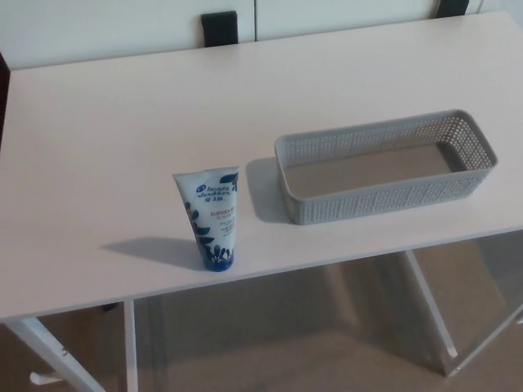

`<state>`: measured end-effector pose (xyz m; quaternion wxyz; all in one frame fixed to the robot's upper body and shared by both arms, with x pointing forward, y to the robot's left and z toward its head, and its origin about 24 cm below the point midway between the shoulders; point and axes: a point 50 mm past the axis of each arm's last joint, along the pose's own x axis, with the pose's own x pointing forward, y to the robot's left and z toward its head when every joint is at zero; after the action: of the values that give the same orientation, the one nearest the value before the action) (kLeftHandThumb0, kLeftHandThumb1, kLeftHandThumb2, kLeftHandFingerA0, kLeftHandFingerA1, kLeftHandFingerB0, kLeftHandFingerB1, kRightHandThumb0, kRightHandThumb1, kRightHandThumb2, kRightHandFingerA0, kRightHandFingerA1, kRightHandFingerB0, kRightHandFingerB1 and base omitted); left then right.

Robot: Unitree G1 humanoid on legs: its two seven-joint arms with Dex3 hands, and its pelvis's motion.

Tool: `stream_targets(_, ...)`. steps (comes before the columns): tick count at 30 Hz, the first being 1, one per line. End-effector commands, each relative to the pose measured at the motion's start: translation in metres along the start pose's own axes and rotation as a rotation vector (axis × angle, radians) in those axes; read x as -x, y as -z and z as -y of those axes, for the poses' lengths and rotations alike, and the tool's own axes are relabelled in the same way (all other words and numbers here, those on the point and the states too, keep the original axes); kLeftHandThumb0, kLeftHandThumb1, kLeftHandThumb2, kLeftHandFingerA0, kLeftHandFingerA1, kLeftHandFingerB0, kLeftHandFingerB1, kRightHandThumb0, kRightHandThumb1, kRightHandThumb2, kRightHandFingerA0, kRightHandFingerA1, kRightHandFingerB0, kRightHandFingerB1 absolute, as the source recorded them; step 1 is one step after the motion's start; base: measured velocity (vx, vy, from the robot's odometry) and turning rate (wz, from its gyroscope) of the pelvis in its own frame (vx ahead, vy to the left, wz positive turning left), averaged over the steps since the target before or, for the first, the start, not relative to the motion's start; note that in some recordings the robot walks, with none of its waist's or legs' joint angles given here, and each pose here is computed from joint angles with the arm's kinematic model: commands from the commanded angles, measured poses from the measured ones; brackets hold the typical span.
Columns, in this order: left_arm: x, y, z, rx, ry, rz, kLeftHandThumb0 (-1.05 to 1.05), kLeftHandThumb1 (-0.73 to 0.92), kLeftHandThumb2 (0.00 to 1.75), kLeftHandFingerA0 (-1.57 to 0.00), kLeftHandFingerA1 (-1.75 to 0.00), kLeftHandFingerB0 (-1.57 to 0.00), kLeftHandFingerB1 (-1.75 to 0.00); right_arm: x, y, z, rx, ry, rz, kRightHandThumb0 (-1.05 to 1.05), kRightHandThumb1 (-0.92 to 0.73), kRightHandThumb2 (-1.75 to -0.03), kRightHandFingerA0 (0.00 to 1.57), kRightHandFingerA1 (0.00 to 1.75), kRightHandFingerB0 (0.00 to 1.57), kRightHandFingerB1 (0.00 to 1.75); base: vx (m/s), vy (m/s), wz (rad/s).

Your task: The robot walks towards a table in front, picks a shampoo with left hand and puts it in a small grey container

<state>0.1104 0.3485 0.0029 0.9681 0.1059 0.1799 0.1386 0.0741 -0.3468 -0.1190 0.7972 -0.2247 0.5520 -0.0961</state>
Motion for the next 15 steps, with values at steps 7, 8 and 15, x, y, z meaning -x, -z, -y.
stream_targets(7,-0.028,-0.185,0.026,0.074,0.16,0.704,-1.05,0.59,0.7,0.0,-0.75,0.0,-0.66,0.001,0.002,0.005,0.0,0.009,-0.009,-0.3,-0.54,-0.55,0.76,0.46,0.6,0.4,0.0,0.0,0.0)
stream_targets(8,-0.032,-0.193,0.03,0.033,0.171,0.715,-1.05,0.61,0.69,0.0,-0.69,0.0,-0.58,0.0,0.0,0.005,0.003,0.01,-0.004,-0.32,-0.53,-0.55,0.78,0.46,0.6,0.41,0.0,0.0,0.0)
stream_targets(15,-0.082,-0.21,0.057,0.058,0.409,0.558,-1.05,0.19,0.79,0.0,-0.77,0.0,-0.15,0.0,-0.006,0.01,0.007,0.005,0.016,-0.28,-0.55,-0.56,0.73,0.45,0.58,0.4,0.0,0.0,0.0)
